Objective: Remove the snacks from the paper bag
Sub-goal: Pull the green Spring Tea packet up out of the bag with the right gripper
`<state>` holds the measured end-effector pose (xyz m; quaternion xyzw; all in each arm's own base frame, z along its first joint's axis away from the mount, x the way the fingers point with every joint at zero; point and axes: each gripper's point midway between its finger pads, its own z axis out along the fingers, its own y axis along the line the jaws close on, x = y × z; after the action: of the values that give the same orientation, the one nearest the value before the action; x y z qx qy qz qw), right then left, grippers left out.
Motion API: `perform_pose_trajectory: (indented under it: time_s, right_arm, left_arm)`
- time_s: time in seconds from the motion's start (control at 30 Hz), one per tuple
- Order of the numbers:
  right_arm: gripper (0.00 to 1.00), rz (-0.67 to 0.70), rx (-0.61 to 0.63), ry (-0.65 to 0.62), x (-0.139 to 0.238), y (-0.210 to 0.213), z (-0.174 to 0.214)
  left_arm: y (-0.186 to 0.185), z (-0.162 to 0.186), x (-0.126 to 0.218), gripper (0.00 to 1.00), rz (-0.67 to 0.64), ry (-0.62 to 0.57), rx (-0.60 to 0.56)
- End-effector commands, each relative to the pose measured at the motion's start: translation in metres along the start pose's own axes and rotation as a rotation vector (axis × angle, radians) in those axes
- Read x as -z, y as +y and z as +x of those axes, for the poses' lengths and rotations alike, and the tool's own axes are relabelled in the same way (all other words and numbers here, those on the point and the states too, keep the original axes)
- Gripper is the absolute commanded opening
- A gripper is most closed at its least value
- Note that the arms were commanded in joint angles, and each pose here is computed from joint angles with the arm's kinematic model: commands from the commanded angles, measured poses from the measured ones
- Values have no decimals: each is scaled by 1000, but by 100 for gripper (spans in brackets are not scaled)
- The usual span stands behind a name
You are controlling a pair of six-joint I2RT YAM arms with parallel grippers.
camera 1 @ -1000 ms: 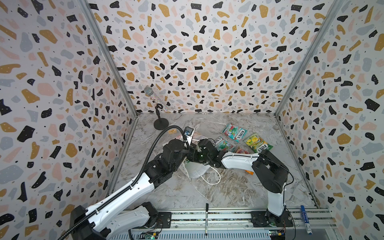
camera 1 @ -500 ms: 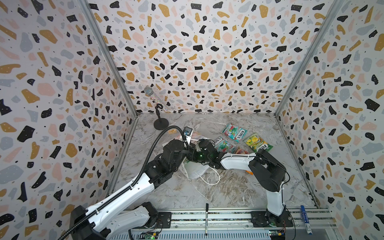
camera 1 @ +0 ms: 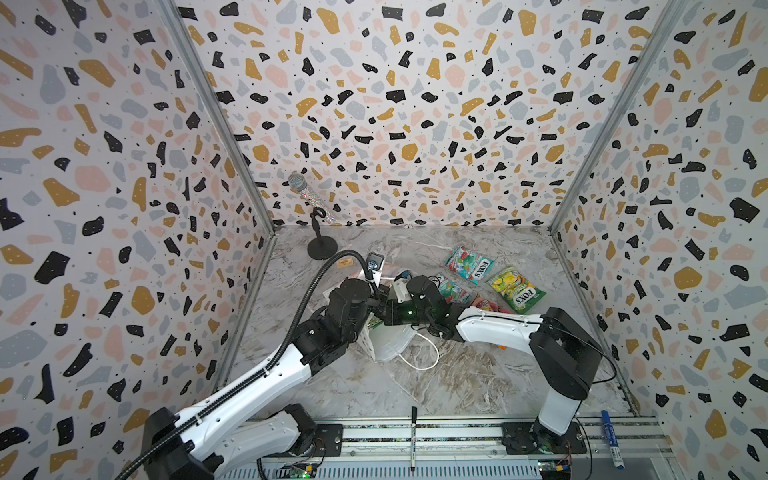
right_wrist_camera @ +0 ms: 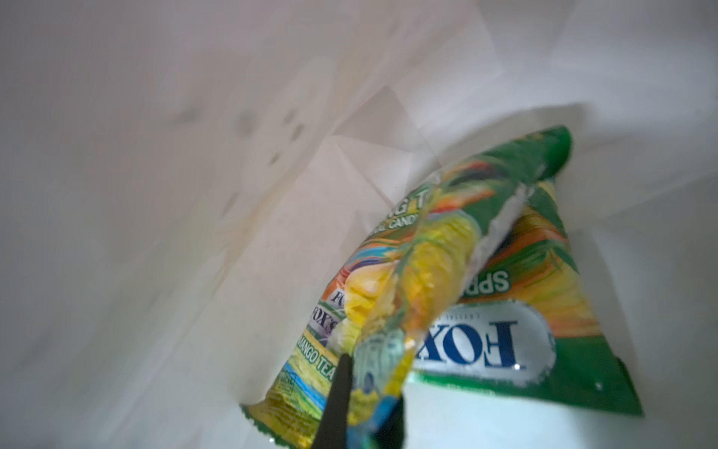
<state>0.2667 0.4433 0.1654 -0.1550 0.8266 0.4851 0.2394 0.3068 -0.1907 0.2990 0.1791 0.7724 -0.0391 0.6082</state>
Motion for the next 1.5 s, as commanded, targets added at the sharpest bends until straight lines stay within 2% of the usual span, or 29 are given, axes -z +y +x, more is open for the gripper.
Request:
perform_pose_trajectory:
  time_s: [0.0,0.33,0.8,1.23,1.33,1.47]
  right_arm:
    - [0,-64,133,-15,21,29,-6]
    - [0,-70,302,-36,62,49,-6]
    - [0,37,411,-147,124,67,-34]
    - [0,106,462,-335,204,85,-69]
    - [0,149,451,-381,223,78,-75]
    - [0,225,413,-369,237,46,-76]
  left_arm:
    - [6,-4,-2,0,-36,-18,14]
    - [7,-2,-3,0,-41,-11,8]
    - [4,-1,-4,0,-29,-5,1]
    - [0,-4,-1,0,3,-13,-8]
    - [-1,-5,1,0,15,-16,-12]
    - [-1,-9,5,0,25,-30,-9]
